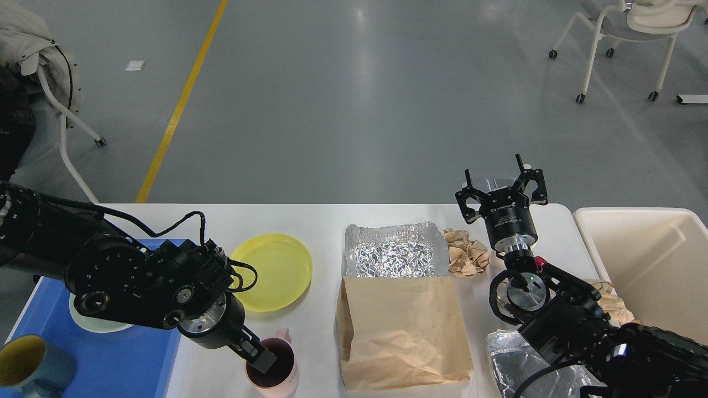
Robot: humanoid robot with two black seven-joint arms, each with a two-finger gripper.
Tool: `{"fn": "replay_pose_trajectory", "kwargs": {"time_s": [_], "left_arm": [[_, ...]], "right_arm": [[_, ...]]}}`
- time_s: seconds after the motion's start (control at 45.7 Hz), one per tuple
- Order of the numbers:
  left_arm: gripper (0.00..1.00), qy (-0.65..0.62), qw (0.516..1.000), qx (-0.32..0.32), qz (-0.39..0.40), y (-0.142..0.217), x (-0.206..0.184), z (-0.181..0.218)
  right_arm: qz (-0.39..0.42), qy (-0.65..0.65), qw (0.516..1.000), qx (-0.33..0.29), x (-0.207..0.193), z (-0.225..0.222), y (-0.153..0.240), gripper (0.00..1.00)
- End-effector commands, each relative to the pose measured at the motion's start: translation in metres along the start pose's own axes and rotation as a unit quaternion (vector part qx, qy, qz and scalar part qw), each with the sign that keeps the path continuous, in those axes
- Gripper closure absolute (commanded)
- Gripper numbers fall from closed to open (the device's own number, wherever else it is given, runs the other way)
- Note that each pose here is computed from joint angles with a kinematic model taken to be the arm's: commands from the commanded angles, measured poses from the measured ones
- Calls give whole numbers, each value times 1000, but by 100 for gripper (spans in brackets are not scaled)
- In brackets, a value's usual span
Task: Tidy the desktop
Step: 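Lower the left gripper and grasp the pink mug by its rim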
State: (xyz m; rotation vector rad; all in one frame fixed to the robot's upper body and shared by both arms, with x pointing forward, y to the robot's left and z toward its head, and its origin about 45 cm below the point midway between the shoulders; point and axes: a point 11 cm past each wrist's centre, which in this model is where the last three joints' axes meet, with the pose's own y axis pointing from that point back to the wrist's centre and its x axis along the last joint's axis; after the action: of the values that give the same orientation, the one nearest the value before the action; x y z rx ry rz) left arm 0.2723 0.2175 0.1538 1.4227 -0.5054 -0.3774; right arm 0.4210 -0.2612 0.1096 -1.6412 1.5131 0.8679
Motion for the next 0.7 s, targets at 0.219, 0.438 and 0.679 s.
{"fn": "replay_pose_trajectory", "kwargs": {"time_s": [0.219,0.438,0.679], "left_arm": [[55,-28,999,15,15,-22,-4,-1],[90,-25,999,18,14,-28,-5,0],[100,-14,999,9,30,-17,8,3]], "right_arm": [[0,0,1000,0,0,0,0,0],[0,0,1000,0,0,0,1,0],[-1,-1,1000,0,0,0,0,0]]}}
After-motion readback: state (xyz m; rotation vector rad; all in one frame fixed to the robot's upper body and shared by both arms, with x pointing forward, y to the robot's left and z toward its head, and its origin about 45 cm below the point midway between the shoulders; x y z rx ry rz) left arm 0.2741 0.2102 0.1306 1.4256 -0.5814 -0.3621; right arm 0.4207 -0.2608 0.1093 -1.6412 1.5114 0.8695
